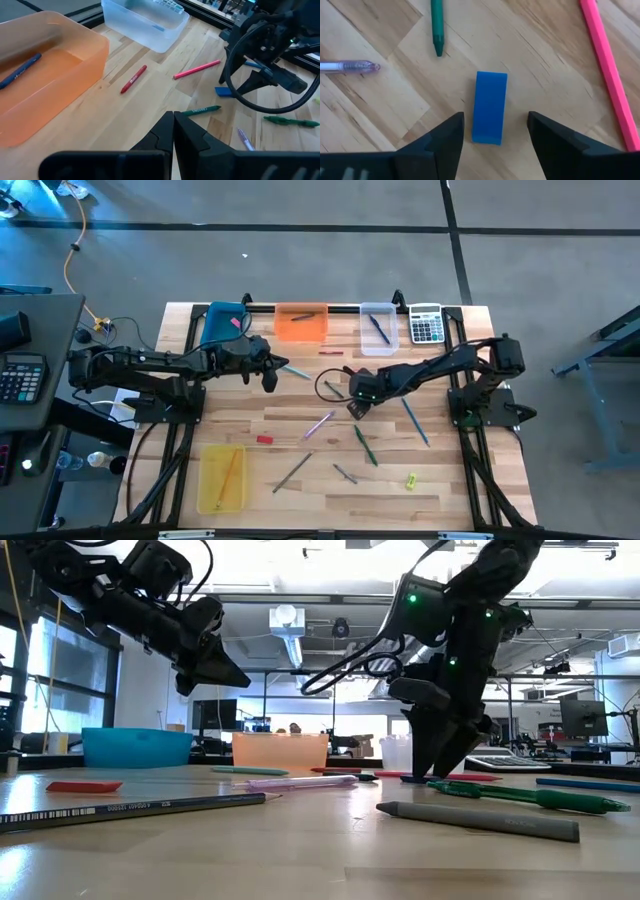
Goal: Sort crayons/erasers/pens/pencils in bins
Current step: Put the blue eraser into the blue bin
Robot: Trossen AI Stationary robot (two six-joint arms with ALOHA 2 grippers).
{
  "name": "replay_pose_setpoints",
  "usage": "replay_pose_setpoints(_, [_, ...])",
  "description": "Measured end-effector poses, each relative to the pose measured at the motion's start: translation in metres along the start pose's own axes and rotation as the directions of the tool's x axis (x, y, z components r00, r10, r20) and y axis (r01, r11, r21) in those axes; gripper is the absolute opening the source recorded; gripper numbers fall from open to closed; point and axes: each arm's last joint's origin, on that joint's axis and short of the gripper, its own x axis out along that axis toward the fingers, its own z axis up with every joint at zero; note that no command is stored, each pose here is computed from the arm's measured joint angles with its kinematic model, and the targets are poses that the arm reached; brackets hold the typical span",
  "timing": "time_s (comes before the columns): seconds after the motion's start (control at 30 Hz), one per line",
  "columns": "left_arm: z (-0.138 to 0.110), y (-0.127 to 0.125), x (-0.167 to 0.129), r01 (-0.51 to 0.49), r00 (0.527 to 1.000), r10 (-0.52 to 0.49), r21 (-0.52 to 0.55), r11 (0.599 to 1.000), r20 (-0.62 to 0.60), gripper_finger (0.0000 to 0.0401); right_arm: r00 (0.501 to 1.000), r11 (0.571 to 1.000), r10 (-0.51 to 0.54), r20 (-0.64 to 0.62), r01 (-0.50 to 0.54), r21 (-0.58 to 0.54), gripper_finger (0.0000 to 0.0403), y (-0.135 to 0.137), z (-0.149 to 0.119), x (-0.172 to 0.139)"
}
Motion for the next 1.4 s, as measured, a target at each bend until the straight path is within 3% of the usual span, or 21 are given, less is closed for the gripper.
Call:
replay_pose_setpoints(0.23, [0.0,0.0,0.0,0.0,1.0,0.0,-0.025,1.0,0.002,0.0,1.0,1.0,-0.005,-0.023,0.005,-0.011,0.02,-0.001,0.0,0.007])
replay_pose_setpoints(0.53, [0.0,0.0,0.0,0.001,1.0,0.0,-0.08,0.997,0.002,0.0,0.999,1.0,-0.002,-0.044,0.001,-0.01,0.0115,-0.003,-0.001,0.007])
replay_pose_setpoints(0.73, [0.0,-0.001,0.0,0.06,0.998,-0.065,-0.198,0.978,-0.016,0.0,0.999,0.998,0.036,-0.027,-0.037,-0.042,0.0077,-0.002,0.001,-0.002])
replay_pose_setpoints(0.83, [0.001,0.001,0.0,0.114,0.991,-0.131,-0.308,0.944,-0.034,0.0,0.995,0.993,0.099,-0.012,-0.1,-0.063,0.0073,-0.001,0.005,-0.013])
replay_pose_setpoints(1.03, [0.003,0.007,-0.001,0.176,0.97,-0.237,-0.526,0.832,-0.051,0.0006,0.973,0.974,0.203,0.108,-0.189,-0.128,0.0072,-0.001,0.021,-0.034])
replay_pose_setpoints(1.17, [0.009,0.006,-0.002,0.249,0.951,-0.31,-0.588,0.77,-0.004,0.0032,0.943,0.957,0.27,0.193,-0.241,-0.16,0.0072,0.001,0.034,-0.046])
replay_pose_setpoints(1.4, [0.019,0.002,0.006,0.312,0.933,-0.347,-0.681,0.662,0.091,0.0093,0.887,0.926,0.32,0.335,-0.218,-0.308,0.0071,0.013,0.073,-0.081])
